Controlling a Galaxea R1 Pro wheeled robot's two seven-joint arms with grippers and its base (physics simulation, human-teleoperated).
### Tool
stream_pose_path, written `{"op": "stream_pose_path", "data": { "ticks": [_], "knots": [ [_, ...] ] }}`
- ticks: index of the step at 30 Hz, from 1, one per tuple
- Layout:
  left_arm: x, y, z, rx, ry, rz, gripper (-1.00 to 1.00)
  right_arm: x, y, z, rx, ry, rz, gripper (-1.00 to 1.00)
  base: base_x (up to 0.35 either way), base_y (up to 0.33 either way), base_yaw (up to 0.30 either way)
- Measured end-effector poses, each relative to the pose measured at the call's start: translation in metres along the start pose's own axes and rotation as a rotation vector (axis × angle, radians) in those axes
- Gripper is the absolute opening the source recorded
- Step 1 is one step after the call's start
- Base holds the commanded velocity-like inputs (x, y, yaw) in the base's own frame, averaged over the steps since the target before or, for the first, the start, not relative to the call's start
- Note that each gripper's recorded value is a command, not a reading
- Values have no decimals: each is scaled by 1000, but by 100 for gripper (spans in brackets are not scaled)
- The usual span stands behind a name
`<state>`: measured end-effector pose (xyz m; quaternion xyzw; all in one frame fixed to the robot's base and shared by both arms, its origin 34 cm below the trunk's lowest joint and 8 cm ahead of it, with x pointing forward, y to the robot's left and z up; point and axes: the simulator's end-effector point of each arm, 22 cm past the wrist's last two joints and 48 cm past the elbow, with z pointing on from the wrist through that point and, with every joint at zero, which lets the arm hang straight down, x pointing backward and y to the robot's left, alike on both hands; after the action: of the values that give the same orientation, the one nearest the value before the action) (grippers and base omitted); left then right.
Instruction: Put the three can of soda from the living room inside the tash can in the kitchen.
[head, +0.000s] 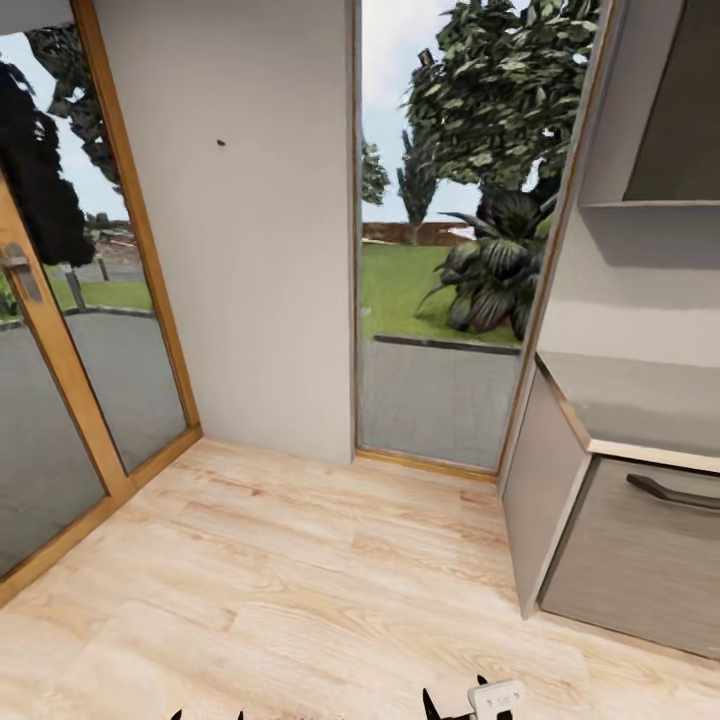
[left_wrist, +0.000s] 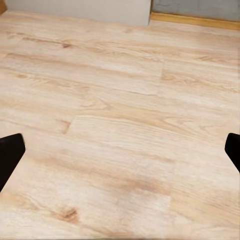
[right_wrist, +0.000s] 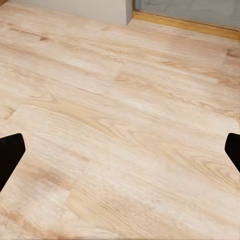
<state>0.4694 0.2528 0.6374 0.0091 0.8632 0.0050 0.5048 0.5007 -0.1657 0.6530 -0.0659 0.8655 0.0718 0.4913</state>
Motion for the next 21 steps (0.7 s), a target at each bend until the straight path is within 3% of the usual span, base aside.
{"op": "stream_pose_path", "data": {
  "ticks": [21],
  "knots": [
    [8,0,0,0,21,0,100,12,4,1,-6,29,-2,100,0,0,195]
  ]
}}
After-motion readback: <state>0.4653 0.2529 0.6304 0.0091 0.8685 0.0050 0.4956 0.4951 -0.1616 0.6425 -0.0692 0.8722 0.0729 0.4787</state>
